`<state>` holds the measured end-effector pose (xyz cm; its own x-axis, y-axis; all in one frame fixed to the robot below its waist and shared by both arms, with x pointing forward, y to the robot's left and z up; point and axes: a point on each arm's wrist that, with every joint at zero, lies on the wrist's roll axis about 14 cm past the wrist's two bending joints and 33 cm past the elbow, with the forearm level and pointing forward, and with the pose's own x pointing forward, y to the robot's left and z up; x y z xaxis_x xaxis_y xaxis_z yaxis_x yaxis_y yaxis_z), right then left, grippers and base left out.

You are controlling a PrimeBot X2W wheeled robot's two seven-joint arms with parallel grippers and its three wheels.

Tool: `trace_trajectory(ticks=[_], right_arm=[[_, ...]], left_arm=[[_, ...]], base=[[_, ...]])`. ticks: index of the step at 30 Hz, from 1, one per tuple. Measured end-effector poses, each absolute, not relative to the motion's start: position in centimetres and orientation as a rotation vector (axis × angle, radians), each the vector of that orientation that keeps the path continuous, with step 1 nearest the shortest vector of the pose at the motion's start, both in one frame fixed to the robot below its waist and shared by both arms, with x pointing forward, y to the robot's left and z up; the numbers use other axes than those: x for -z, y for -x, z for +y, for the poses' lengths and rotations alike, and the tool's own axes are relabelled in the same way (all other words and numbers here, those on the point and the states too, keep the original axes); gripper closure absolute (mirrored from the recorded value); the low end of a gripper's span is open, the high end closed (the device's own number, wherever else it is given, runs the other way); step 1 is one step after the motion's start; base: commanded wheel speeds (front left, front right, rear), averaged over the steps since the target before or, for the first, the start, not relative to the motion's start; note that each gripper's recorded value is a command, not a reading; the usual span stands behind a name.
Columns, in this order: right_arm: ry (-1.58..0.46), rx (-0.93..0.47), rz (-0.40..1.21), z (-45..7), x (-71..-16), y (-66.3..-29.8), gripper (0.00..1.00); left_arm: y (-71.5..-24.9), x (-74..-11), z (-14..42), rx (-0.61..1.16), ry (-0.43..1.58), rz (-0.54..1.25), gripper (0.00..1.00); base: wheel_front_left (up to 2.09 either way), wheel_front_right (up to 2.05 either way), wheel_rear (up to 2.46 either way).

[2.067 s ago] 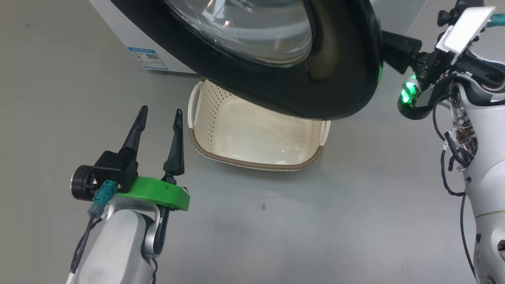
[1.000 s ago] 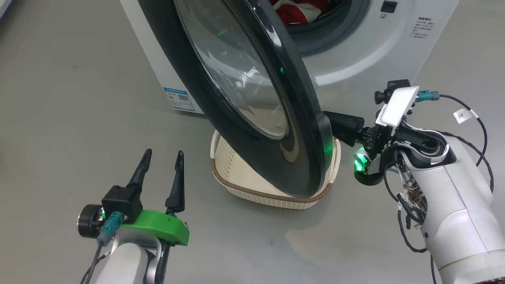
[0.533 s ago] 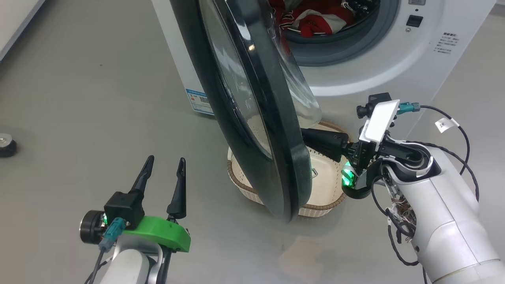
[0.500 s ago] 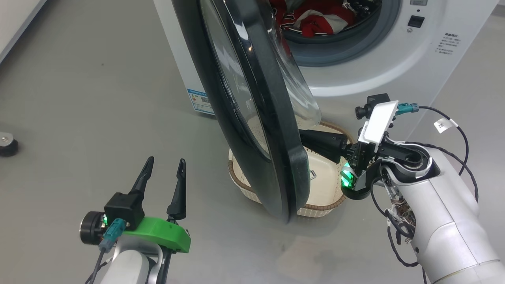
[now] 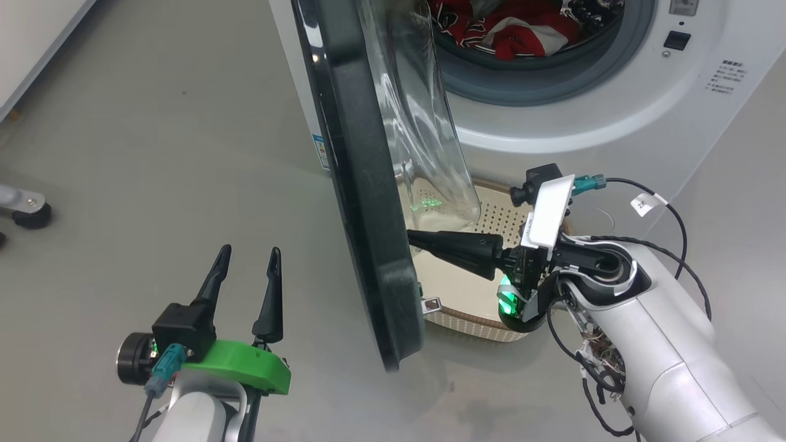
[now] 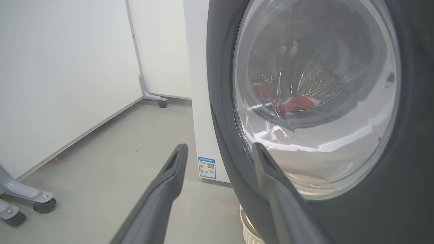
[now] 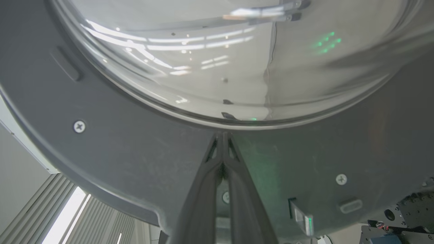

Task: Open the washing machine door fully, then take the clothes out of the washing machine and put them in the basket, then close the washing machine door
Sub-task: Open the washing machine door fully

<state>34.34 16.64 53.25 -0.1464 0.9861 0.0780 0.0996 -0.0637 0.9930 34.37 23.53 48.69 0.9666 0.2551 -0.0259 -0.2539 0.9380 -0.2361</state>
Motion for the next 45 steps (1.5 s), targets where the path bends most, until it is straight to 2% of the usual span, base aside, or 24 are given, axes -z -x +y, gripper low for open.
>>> trace_trajectory(ticks=[16,29,41,45], right_arm=[[-1.258,-1.360,1.402,18.5,-53.5,-32.0,1.00],[-1.312,-1.300,1.351,18.5,-53.6,-32.9,1.00],[-1.441,-1.207,1.144,15.8,-54.8,-35.8,1.00],[-1.466,-1.124,1.061,13.8,-54.3,-37.2,1.00]], left_arm=[[-33.5,-48.8,24.3,-0.291,0.238,-0.010,0.00],[-33.3,-48.7,24.5,-0.299,0.242,-0.010,0.00],[-33.4,-48.7,24.1,-0.285,0.254,-0.014,0.00],[-33.5,-48.8,23.7,-0.271,0.249,-0.018,0.00]], base=[[0.00,0.00,0.00],[0.00,0.00,0.00],[0.00,0.00,0.00],[0.00,0.00,0.00]])
